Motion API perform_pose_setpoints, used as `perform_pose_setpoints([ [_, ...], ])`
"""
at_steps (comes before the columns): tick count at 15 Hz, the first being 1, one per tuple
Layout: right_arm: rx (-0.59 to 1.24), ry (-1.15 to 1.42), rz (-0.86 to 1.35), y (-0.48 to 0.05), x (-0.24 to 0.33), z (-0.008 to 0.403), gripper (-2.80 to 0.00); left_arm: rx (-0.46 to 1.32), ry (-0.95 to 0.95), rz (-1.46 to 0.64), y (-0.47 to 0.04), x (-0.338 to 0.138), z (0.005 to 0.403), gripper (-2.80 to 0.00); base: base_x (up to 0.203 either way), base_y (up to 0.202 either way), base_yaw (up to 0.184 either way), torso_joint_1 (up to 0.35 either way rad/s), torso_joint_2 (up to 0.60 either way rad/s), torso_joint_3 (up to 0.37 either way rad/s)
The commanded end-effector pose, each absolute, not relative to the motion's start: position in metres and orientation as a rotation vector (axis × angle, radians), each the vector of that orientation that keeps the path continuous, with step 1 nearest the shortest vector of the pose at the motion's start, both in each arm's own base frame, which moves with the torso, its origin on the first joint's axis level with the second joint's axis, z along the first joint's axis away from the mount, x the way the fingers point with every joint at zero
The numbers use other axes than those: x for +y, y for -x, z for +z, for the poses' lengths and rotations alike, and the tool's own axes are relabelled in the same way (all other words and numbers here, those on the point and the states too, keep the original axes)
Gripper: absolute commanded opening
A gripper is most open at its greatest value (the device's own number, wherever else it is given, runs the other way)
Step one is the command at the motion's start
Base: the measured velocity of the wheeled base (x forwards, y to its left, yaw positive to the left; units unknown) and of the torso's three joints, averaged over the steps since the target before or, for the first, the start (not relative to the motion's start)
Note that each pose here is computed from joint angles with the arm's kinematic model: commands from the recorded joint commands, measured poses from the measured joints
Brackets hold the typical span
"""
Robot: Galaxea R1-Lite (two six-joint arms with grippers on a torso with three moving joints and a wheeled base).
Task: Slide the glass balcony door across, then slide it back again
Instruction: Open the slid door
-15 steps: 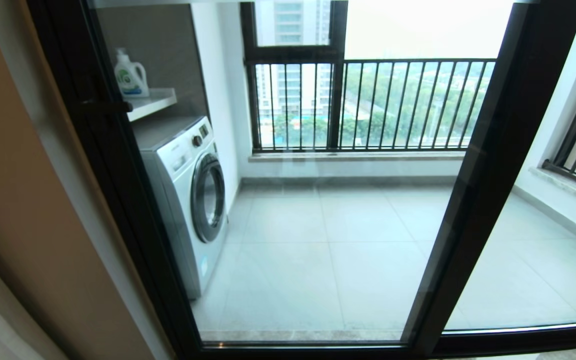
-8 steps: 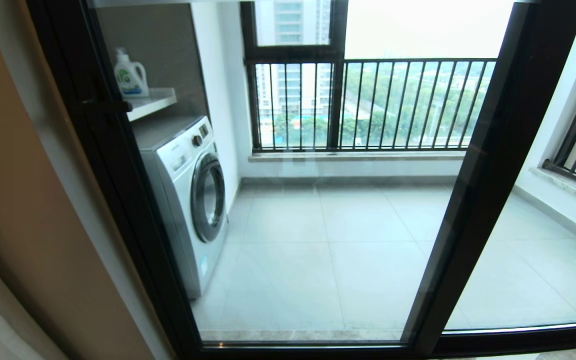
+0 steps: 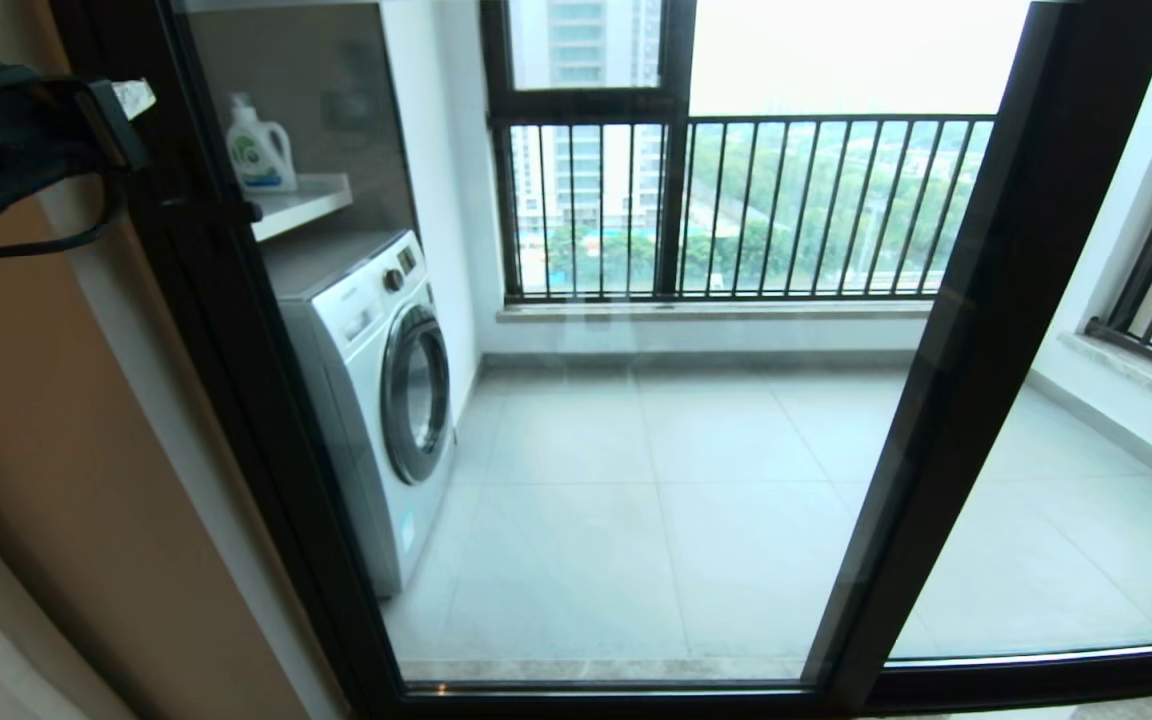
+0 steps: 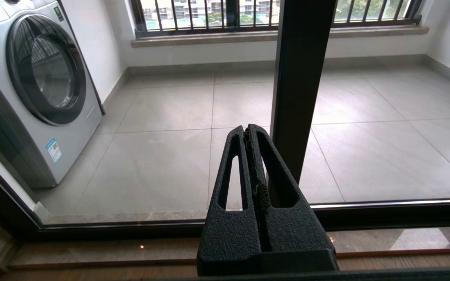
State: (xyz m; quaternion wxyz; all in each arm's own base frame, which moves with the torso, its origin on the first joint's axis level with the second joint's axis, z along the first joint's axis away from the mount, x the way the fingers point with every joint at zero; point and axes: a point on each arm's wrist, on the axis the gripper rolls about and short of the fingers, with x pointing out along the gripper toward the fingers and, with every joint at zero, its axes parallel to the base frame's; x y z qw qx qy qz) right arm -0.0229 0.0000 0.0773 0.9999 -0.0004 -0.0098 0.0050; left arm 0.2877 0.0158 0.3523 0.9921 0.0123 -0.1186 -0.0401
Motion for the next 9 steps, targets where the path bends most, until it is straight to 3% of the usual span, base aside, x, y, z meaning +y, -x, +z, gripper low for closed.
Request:
perform_pose_setpoints([
  [1, -0.011, 0.002, 0.011, 0.022, 0.000, 0.075, -2.80, -0.182, -0.024, -0.038, -0.336, 0.033, 0.332, -2.80, 0.000, 0.000, 0.000, 0.000, 0.00, 0.000],
  [9, -0.011, 0.002, 0.011, 0.022, 0.000, 0.075, -2.80, -0.110, -0.017, 0.015, -0.385, 0.058, 0.296, -2.80, 0.000, 0.000, 0.000, 0.000, 0.00, 0.000],
])
